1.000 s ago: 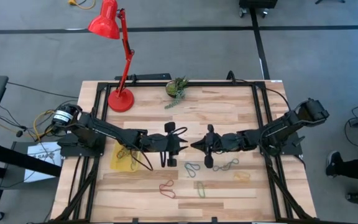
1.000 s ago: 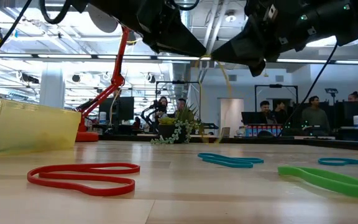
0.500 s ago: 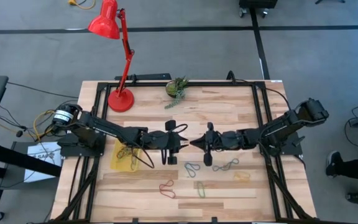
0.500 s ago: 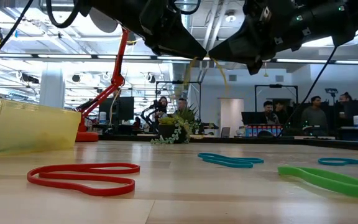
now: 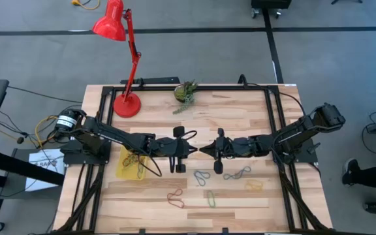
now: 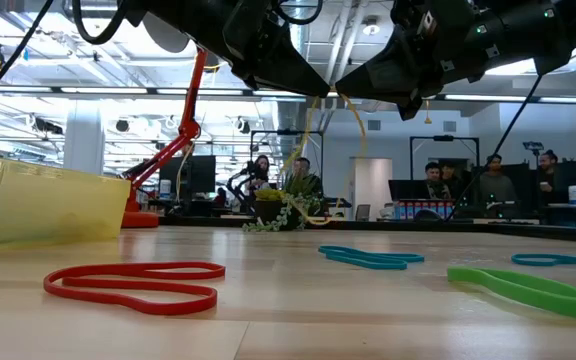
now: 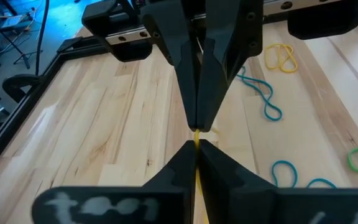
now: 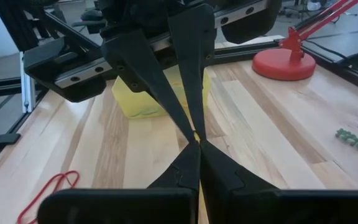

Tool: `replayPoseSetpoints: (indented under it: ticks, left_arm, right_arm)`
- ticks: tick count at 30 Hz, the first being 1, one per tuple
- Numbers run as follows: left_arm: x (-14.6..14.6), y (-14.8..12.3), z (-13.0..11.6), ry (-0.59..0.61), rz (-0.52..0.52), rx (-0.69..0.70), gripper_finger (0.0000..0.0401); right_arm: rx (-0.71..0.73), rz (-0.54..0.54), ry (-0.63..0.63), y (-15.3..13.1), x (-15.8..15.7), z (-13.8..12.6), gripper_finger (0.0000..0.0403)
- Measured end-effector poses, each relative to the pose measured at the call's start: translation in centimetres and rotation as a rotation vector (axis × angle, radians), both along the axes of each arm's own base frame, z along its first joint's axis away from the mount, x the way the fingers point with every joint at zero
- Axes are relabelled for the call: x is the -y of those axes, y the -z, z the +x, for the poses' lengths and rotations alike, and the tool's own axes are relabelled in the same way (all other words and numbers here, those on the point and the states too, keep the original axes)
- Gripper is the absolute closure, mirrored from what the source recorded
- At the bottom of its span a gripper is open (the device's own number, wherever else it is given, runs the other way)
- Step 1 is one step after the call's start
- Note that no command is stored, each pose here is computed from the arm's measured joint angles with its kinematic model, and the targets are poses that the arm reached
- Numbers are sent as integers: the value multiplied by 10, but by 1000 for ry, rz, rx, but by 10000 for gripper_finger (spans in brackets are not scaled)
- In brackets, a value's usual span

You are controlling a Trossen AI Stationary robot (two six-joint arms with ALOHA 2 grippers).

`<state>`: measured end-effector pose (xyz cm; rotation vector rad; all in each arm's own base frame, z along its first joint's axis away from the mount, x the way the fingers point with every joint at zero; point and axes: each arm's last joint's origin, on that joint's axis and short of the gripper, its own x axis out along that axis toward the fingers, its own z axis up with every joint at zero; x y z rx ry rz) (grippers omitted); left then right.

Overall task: Pick and place items into bin
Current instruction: Put the yellow rubber band into the yellow bin

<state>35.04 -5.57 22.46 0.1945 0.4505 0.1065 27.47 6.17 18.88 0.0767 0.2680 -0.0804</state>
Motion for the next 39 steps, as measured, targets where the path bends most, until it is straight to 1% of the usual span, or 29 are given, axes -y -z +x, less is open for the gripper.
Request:
replayPoseSetpoints:
  ticks: [4,7,11,13,15,18,22,23,25,29,32,35,39]
  left_arm:
    - [0,0,0,-7,4,1,399]
    - [-1,0,0,-24,12,-4,399]
    - [-3,3,-7,-118,77,-69,399]
    - [-5,-5,-14,-185,92,-99,399]
    - [-4,-18,-24,-235,82,-126,399]
    - [0,-43,-42,-256,41,-169,399]
    - [5,-74,-76,-285,-24,-238,399]
    - [5,-79,-86,-301,-35,-273,399]
    - [4,-85,-105,-348,-90,-333,399]
    - [0,-82,-141,-533,-208,-496,399]
    - [2,-72,-160,-657,-217,-641,399]
    - [6,-54,-169,-717,-223,-709,399]
    - [7,-27,-176,-772,-232,-751,399]
  right_arm:
    - [-1,6,2,0,0,0,394]
    - [-16,2,3,1,0,0,378]
    - [-87,1,9,8,0,-3,351]
    - [-123,18,19,12,1,-4,340]
    - [-158,34,29,15,1,-6,333]
    - [-208,26,33,19,1,-8,330]
    - [-258,40,48,24,2,-11,330]
    - [-269,49,54,25,2,-11,330]
    - [-298,61,65,27,3,-13,330]
    - [-330,76,79,30,3,-15,330]
    - [-324,81,80,30,3,-15,330]
    - [-323,82,81,30,3,-14,330]
    - [-323,87,83,30,3,-14,330]
